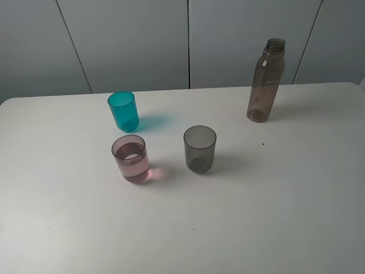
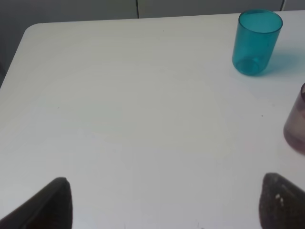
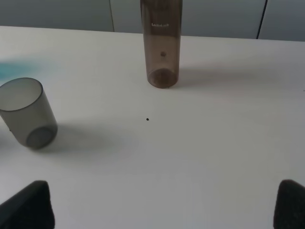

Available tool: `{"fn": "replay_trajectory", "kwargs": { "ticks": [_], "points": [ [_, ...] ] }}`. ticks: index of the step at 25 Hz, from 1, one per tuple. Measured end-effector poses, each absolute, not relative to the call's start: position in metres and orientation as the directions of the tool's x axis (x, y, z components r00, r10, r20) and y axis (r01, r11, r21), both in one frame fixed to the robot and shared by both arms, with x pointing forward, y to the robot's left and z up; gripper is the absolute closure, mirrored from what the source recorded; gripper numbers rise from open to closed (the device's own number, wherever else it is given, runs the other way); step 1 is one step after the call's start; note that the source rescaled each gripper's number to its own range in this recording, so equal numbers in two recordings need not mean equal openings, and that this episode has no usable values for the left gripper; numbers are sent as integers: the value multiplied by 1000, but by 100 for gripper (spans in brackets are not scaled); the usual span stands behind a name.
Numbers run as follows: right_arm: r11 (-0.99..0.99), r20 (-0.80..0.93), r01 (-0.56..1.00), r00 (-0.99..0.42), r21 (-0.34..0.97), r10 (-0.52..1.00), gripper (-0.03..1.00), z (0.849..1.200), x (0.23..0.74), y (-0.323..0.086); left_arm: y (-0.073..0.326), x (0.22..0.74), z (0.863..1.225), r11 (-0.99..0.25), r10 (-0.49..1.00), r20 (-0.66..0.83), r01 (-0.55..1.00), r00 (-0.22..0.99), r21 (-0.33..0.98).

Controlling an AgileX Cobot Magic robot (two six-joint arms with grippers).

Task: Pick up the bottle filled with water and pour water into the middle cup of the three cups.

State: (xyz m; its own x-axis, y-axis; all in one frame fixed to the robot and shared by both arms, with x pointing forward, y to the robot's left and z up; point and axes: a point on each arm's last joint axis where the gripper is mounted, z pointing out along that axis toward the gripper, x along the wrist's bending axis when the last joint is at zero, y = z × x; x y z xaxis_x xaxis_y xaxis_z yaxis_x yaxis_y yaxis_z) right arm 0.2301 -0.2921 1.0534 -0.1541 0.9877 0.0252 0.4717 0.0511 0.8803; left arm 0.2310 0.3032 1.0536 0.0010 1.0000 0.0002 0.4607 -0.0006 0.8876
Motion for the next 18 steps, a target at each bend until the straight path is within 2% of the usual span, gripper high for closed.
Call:
{"fn": "replay_trajectory", "kwargs": {
  "ticks": [18],
  "points": [
    [82,7,463,-188,882,982,-3,1054,230,-290,303,231,1054,-1,1000,0,461,1,888]
  ]
}}
